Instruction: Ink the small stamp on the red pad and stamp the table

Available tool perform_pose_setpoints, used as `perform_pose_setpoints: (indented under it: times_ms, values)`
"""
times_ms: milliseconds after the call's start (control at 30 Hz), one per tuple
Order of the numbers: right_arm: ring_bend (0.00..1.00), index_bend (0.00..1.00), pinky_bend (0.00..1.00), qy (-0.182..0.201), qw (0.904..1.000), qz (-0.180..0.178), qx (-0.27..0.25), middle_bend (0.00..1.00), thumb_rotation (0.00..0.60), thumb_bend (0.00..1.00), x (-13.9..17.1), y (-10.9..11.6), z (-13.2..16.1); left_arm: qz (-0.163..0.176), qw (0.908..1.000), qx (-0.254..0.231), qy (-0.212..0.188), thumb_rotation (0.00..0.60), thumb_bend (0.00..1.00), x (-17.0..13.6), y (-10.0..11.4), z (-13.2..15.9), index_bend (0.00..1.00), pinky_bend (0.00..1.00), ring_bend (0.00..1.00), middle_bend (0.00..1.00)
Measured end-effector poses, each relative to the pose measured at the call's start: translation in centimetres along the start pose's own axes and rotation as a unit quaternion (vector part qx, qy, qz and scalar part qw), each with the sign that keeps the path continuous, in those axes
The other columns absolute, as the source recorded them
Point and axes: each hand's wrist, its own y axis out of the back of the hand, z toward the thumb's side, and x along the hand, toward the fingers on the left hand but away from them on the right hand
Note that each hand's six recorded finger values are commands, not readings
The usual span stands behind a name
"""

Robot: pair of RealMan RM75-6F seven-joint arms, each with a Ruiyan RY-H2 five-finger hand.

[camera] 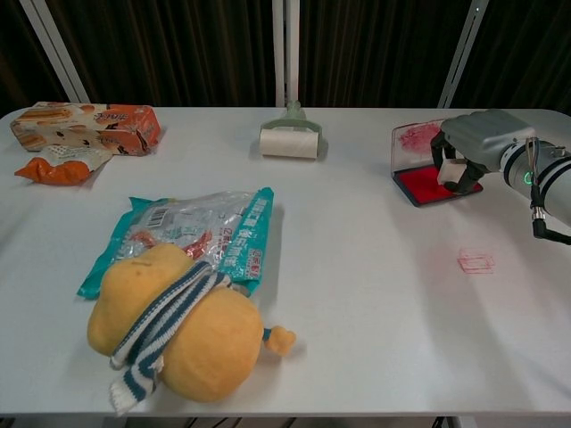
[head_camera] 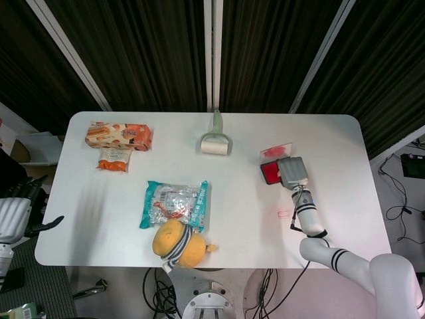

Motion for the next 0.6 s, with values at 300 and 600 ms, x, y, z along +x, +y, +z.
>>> perform_pose_setpoints:
  times_ms: [300, 600]
  values:
    - [0.82, 0.61, 0.97, 0.023, 0.9979, -0.050, -0.035, 0.55, 0.600, 0.36, 1.5, 4.1, 0.6, 0.002, 1.0000, 0.000, -0.002, 0.366, 0.12, 0.0, 0.2, 0.2, 0.11, 0.21, 0.12, 0.19]
    - [0.82, 0.61, 0.97, 0.057, 0.9968, -0.052, -0.022, 0.54, 0.600, 0.36, 7.0, 5.3, -0.3, 0.001, 1.0000, 0.000, -0.006, 0.365, 0.12, -0.1, 0.1, 0.7, 0.11, 0.21, 0.12, 0.19]
